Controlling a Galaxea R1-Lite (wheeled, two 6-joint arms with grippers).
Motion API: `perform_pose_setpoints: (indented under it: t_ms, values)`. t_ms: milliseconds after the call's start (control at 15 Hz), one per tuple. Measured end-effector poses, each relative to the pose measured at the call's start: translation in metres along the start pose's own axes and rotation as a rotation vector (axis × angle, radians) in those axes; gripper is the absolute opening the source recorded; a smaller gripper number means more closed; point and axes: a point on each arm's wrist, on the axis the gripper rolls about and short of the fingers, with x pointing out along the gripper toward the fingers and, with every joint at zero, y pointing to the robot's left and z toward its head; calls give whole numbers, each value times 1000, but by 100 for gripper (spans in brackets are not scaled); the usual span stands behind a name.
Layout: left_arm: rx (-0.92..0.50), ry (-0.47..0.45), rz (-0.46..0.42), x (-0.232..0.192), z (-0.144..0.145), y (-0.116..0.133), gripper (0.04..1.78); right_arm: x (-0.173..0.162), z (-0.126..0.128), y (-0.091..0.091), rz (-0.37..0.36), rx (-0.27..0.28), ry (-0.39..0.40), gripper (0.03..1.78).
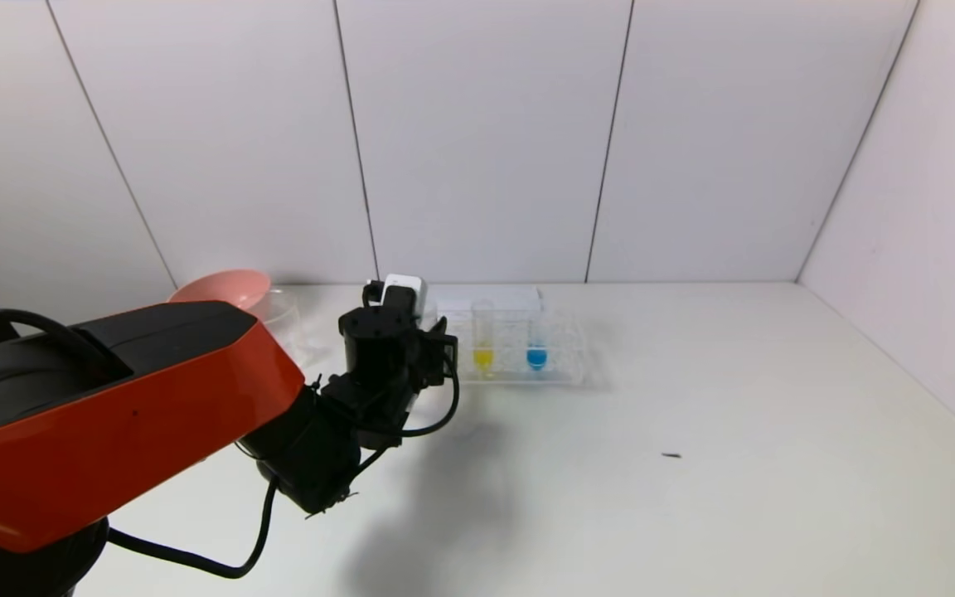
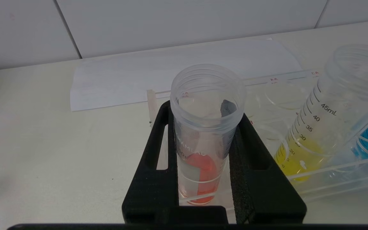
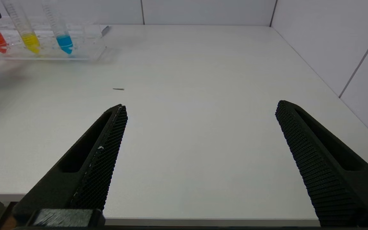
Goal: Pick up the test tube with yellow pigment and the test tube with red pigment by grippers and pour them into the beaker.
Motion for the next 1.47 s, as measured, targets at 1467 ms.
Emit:
perform_pose_setpoints:
  t_ms: [1467]
  values:
    - [47,-70,2,-28,57,3,46,0,0,0,0,0,0,170]
